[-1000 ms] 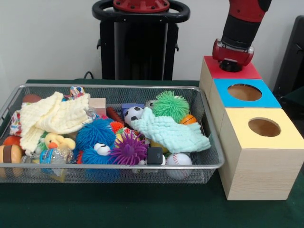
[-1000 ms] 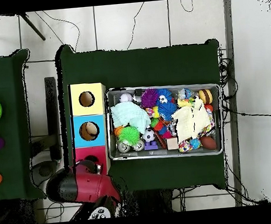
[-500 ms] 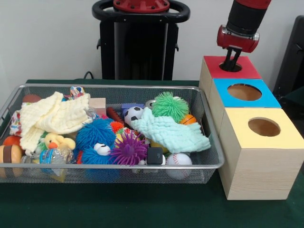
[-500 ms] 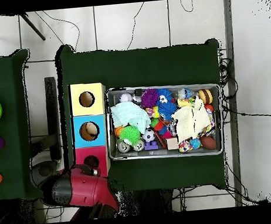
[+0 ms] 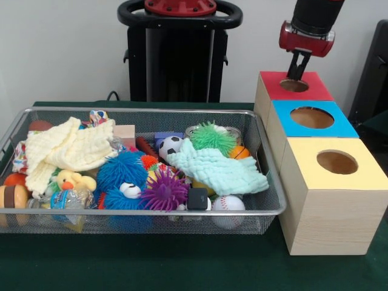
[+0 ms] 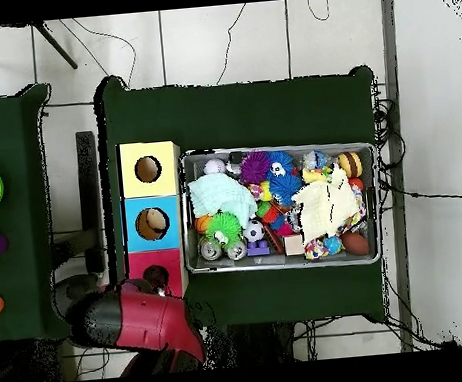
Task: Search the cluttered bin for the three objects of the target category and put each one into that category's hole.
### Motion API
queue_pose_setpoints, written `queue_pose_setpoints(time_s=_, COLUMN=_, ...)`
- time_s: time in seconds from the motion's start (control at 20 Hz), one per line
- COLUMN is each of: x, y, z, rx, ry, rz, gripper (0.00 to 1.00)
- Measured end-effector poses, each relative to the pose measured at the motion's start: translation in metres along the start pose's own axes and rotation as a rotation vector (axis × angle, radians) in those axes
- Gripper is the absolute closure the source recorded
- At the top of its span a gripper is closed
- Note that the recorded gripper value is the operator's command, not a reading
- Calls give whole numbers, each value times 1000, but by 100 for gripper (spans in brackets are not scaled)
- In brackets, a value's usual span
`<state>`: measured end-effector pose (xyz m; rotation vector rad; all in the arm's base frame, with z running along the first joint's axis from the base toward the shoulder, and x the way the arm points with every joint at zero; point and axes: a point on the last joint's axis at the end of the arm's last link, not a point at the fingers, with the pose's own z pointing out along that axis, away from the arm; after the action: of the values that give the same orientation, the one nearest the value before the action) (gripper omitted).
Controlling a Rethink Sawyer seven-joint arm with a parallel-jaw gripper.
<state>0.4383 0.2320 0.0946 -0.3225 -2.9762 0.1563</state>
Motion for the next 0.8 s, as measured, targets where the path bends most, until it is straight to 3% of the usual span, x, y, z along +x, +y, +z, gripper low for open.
queue_pose_setpoints(time_s=0.5, x=-19, y=2, z=-18, rx=-14, ry=22, rz=-1, gripper=100)
queue_pose_setpoints(time_s=0.8, x=-51, y=-11, z=-33, rx=-22, ry=22, rz=10, gripper=100)
